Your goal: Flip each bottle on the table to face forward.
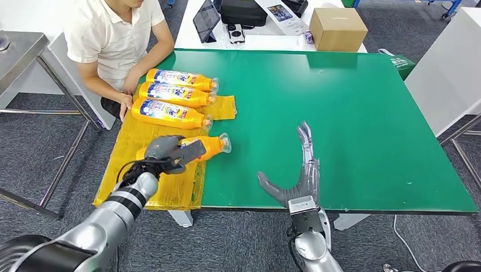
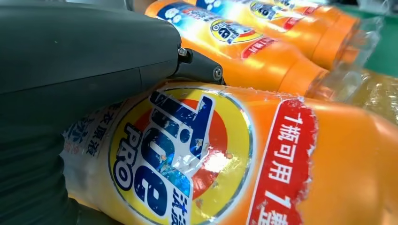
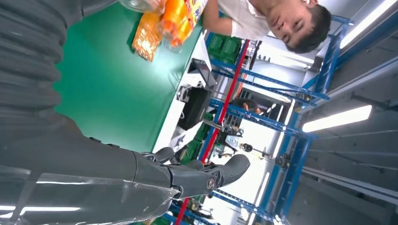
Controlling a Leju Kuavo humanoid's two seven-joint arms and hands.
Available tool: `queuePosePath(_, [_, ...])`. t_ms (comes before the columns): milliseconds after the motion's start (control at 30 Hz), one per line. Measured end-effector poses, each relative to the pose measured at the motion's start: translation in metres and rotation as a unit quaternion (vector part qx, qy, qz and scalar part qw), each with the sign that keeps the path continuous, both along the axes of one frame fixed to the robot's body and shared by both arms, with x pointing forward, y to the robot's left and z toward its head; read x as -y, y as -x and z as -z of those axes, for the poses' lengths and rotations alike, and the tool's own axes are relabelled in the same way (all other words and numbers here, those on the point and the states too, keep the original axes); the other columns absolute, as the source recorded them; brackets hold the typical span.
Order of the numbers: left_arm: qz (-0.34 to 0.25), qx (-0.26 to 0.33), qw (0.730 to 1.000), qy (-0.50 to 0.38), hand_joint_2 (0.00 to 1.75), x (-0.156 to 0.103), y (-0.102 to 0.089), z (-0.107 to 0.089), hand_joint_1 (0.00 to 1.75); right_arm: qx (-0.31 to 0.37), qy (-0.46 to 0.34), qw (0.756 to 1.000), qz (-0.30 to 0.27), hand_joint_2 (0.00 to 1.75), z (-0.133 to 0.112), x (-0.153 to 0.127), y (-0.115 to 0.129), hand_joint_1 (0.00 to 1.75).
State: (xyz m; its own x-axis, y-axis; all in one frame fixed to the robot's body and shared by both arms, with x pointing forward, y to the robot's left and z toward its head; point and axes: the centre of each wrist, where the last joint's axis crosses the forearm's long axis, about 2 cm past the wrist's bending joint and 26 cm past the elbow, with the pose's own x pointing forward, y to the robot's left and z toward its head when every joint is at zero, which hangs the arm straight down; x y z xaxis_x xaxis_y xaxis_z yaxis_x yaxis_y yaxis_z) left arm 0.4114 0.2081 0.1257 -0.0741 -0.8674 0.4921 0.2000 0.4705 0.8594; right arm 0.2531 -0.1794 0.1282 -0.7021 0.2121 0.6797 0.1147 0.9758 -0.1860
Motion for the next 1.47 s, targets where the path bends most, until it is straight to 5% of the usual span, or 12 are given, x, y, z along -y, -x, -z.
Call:
queuePosePath(33, [-0.004,-0.007,1.0,0.002,1.75,-0.003,-0.003,-0.002,0.16,-0.002,-0.003,1.0,-0.002,1.75,0.0,-0.001,0.0,0.0])
queuePosePath(100, [-0.008,-0.018,1.0,0.001,1.75,-0.008,-0.006,-0.003,0.0,-0.007,-0.008,1.0,-0.006,1.75,0.002,-0.001,0.0,0.0])
queuePosePath(767, [0.045,-0.101,0.993,-0.03,1.75,-0.015,-0.01,0.001,0.0,-0.026,-0.014,0.999,-0.018,1.75,0.009,0.0,0.001,0.0])
queuePosePath(900, [0.055,-0.042,0.998,-0.006,1.75,-0.011,-0.007,0.004,0.0,-0.028,-0.013,0.999,-0.018,1.75,0.01,0.0,0.001,0.0])
queuePosePath(1133, [0.033,0.164,0.976,0.143,1.75,0.023,0.021,0.014,0.0,-0.029,0.003,0.999,-0.015,1.75,0.013,0.001,0.002,0.0])
queuePosePath(1467, [0.006,0.214,0.942,0.26,1.75,0.046,0.052,0.018,0.0,-0.039,0.012,0.999,-0.01,1.75,0.02,0.001,0.008,0.0])
